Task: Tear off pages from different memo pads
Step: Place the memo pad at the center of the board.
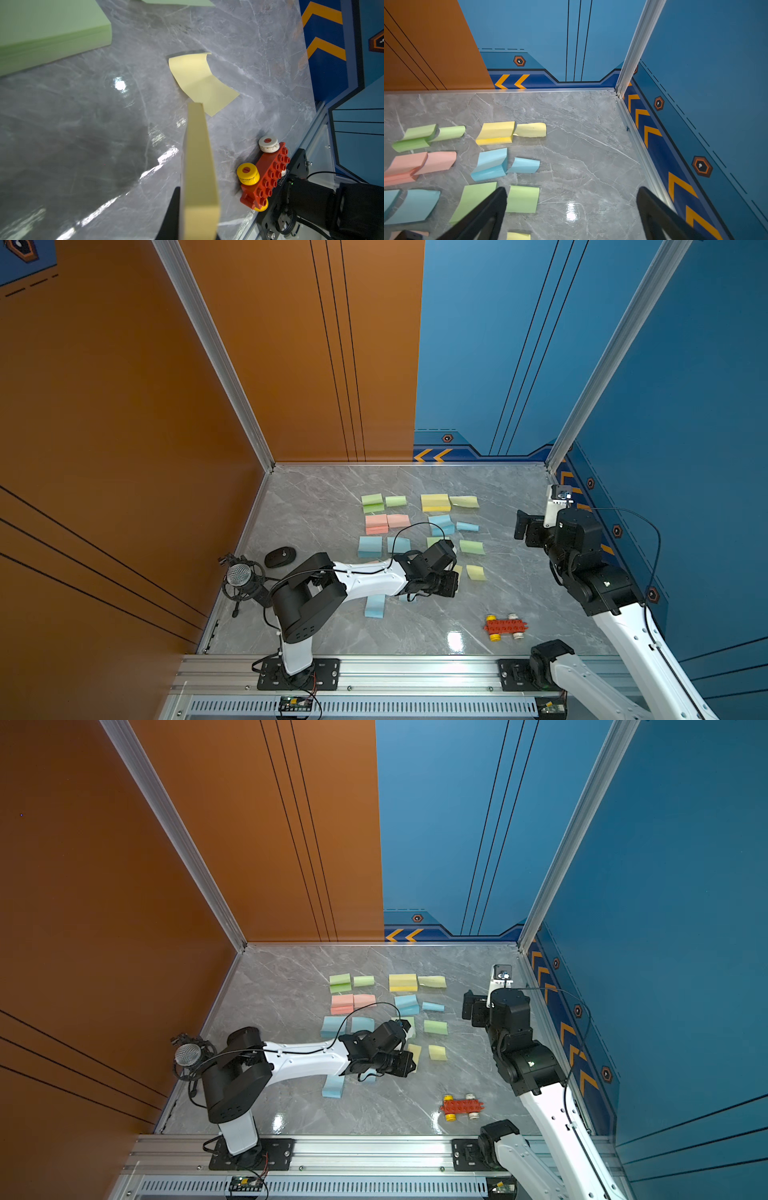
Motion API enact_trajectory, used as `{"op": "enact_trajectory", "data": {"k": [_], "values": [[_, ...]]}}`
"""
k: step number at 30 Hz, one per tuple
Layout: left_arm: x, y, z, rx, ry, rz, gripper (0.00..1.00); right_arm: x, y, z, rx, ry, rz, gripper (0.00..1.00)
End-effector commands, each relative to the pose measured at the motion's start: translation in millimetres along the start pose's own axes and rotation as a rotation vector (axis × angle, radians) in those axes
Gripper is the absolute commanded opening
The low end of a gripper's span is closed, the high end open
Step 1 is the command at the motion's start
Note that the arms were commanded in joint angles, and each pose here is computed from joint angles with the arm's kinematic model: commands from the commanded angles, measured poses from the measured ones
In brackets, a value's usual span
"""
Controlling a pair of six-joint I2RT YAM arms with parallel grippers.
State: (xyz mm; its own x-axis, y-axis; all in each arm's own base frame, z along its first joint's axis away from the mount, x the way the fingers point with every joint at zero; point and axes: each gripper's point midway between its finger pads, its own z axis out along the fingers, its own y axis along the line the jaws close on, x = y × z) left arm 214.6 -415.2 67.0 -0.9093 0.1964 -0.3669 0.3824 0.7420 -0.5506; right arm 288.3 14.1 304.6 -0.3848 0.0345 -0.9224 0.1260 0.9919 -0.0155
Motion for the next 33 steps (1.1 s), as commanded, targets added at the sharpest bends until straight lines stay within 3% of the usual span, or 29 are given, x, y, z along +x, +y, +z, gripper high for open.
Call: {"op": "enact_trajectory", "data": {"k": [1, 7, 11, 16, 20, 27, 30, 32, 33], "values": [[5, 2, 9, -0.008, 0.021, -0.042, 0.0, 19, -6, -6, 0.011, 0.029, 0.236, 1.0], [10, 17, 25, -0.058, 0.036, -0.054, 0.03, 48, -7, -7, 0.001, 0.05, 0.281, 1.0], [8, 26, 29, -0.082, 0.034, -0.068, 0.18, 66, -6, -7, -0.009, 0.068, 0.283, 1.0], [0, 37, 16, -0.155, 0.01, -0.033, 0.48, 86, -11, -12, 0.016, 0.086, 0.27, 1.0], [-16, 46, -22, -0.284, -0.037, 0.033, 0.67, 92, -17, -16, 0.041, 0.084, 0.223, 1.0], [-49, 51, -100, -0.401, -0.192, 0.128, 0.78, 96, -14, -15, 0.036, 0.085, 0.204, 1.0], [-70, 57, -151, -0.489, -0.335, 0.225, 0.92, 99, -11, -13, 0.025, 0.083, 0.215, 1.0], [-86, 68, -190, -0.618, -0.445, 0.31, 0.99, 101, -5, -10, 0.004, 0.083, 0.227, 1.0], [-93, 78, -212, -0.707, -0.496, 0.34, 0.99, 101, -3, -9, -0.003, 0.083, 0.232, 1.0]]}}
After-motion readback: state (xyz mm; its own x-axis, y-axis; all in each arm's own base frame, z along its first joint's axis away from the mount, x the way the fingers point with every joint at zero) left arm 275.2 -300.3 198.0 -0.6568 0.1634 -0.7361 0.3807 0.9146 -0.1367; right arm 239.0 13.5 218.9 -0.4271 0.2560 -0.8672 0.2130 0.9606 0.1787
